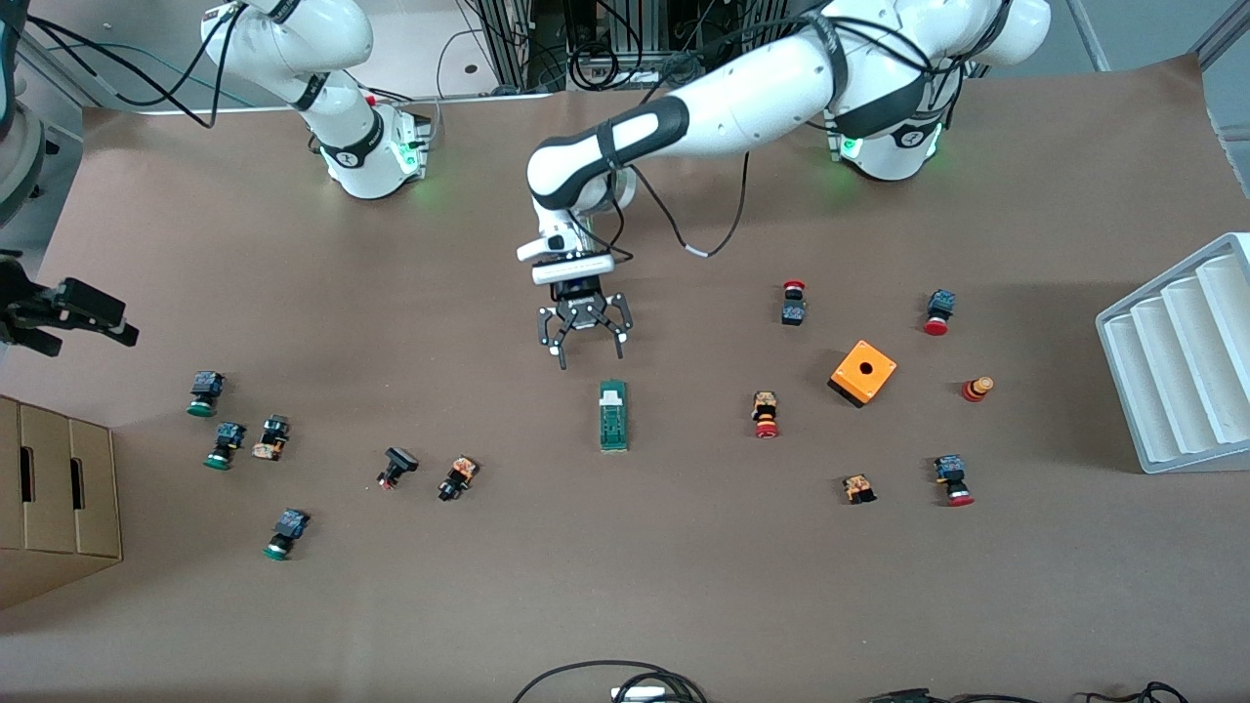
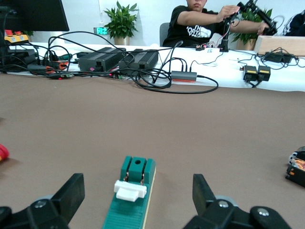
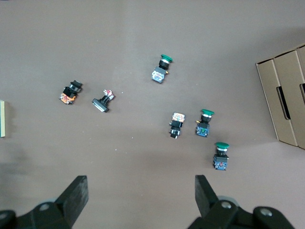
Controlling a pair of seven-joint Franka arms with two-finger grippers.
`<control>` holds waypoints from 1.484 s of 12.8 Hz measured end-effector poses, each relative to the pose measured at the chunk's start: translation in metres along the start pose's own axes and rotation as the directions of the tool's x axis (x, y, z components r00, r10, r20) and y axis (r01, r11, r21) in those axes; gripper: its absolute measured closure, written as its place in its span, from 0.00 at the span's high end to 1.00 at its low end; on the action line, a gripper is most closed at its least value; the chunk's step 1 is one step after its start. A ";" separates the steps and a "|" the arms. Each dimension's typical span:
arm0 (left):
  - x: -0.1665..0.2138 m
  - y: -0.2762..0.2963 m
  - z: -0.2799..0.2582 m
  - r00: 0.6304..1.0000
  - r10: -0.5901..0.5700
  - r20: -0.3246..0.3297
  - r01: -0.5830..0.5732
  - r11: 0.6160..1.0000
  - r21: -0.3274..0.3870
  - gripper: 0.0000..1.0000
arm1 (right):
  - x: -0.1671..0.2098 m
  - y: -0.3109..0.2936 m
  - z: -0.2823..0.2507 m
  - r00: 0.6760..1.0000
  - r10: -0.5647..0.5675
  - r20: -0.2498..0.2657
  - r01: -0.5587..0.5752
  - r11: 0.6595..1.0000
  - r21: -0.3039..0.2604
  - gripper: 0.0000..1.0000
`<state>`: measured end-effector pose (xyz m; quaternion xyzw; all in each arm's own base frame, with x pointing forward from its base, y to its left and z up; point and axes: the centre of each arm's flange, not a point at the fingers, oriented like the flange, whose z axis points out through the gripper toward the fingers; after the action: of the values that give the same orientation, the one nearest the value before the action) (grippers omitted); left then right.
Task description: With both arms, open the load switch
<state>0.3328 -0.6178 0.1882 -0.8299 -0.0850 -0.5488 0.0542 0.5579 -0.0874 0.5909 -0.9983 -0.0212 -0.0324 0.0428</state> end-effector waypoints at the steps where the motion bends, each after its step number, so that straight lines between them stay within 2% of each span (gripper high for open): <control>1: 0.015 0.002 -0.007 1.000 0.006 0.016 -0.006 1.000 0.005 1.00 | 0.002 0.000 0.002 1.000 -0.003 -0.001 0.003 1.000 -0.004 1.00; 5: 0.073 0.006 -0.034 0.994 0.055 0.098 -0.057 0.998 0.017 1.00 | 0.003 -0.002 0.001 1.000 -0.019 0.002 0.019 0.999 -0.042 1.00; 10: 0.142 0.007 -0.057 0.980 0.075 0.184 -0.078 0.997 0.012 1.00 | 0.004 -0.002 0.002 1.000 -0.019 0.004 0.019 0.999 -0.045 1.00; 14: 0.217 -0.011 -0.064 0.949 0.123 0.291 -0.134 0.991 0.017 1.00 | 0.004 -0.004 0.003 1.000 -0.024 0.005 0.024 0.999 -0.044 1.00; 19: 0.291 -0.030 -0.083 0.905 0.202 0.374 -0.204 0.978 -0.036 1.00 | 0.007 -0.013 0.004 0.999 -0.040 0.003 0.041 0.998 -0.044 1.00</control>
<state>0.3637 -0.5800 0.4883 -0.9237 -0.0083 -0.3709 0.0954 0.5642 -0.0735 0.5885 -0.9984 -0.0407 -0.0328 0.0200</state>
